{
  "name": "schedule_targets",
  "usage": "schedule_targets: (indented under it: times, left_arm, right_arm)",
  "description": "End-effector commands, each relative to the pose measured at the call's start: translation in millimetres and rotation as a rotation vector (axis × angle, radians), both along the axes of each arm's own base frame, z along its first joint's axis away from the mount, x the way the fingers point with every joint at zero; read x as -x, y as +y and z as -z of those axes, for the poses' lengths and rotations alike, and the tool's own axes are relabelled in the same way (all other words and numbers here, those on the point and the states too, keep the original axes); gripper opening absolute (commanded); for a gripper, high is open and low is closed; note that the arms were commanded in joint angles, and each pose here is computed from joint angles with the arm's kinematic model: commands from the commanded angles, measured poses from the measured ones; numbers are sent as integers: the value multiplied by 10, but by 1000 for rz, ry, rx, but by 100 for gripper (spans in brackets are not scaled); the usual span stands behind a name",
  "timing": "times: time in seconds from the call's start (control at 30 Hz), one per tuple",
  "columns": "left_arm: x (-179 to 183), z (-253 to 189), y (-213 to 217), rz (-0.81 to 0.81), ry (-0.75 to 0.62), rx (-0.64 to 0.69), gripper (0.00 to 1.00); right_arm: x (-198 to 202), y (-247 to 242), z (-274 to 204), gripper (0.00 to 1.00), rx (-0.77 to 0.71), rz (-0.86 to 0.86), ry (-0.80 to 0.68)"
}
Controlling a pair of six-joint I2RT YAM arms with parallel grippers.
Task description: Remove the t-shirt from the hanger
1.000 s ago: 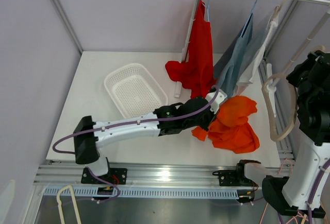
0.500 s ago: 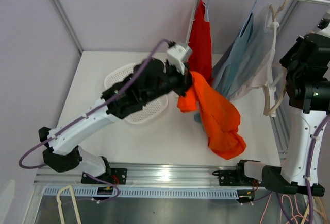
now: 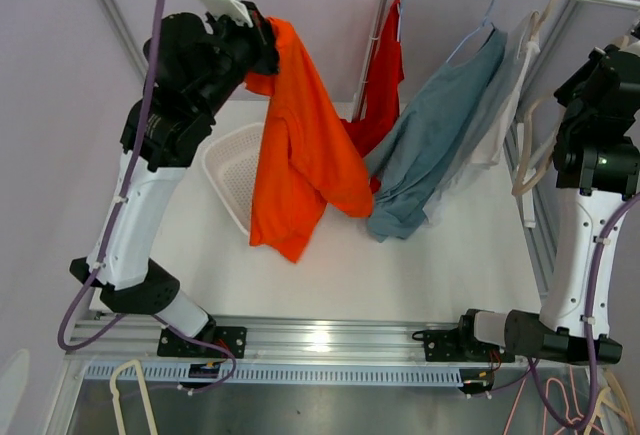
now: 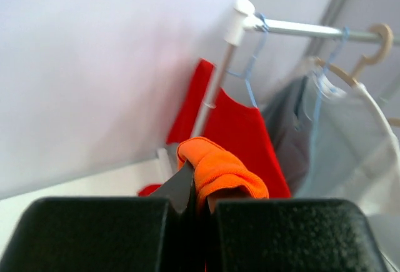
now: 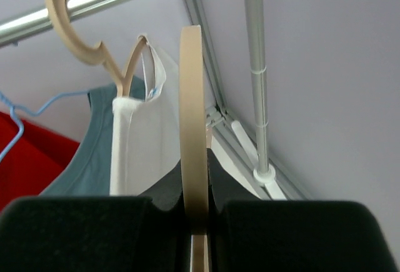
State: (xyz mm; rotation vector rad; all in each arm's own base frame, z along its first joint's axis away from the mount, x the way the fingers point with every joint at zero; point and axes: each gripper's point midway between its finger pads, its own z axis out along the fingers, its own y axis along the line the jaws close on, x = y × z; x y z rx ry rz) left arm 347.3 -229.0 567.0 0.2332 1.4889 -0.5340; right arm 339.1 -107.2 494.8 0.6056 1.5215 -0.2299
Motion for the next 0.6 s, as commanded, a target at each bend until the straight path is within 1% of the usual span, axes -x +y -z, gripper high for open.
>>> schedule_targets:
  times: [0.0, 0.03, 0.1, 0.13, 0.23, 0.27, 0.3, 0.33, 0.37, 0.47, 0.57]
  left_arm:
    - [98, -639, 308, -30, -212, 99, 1]
    - [104, -738, 384, -46, -245, 105, 1]
    - [136, -890, 464, -69, -299, 115, 1]
    - [172, -1019, 535, -94, -350, 117, 1]
    - [216, -1237, 767, -183, -432, 123, 1]
    - [192, -1251, 838, -208, -432, 123, 1]
    - [91, -1207, 855, -221, -414, 117, 1]
    - [126, -1285, 916, -217, -425, 139, 1]
    - [80, -1292, 1037, -246, -425, 134, 1]
    - [-77, -1182, 1183, -284, -394, 129, 1]
    - [-83, -1149, 1331, -332, -385, 136, 1]
  right_arm:
    - [-124, -111, -326, 0, 33, 3, -131]
    - [-211, -140, -270, 0, 19, 1, -118]
    - [-257, -179, -280, 0, 11, 1, -119]
    - [-295, -187, -286, 0, 14, -2, -126]
    - [-418, -244, -269, 0, 15, -1, -146]
    - [-475, -259, -247, 0, 14, -4, -147]
    - [-514, -264, -234, 0, 11, -10, -147]
    - [-533, -286, -260, 0, 13, -8, -152]
    - [-572, -301, -261, 0, 18, -8, -155]
    - [-672, -365, -282, 0, 28, -9, -170]
    - [-717, -424, -340, 0, 48, -5, -196]
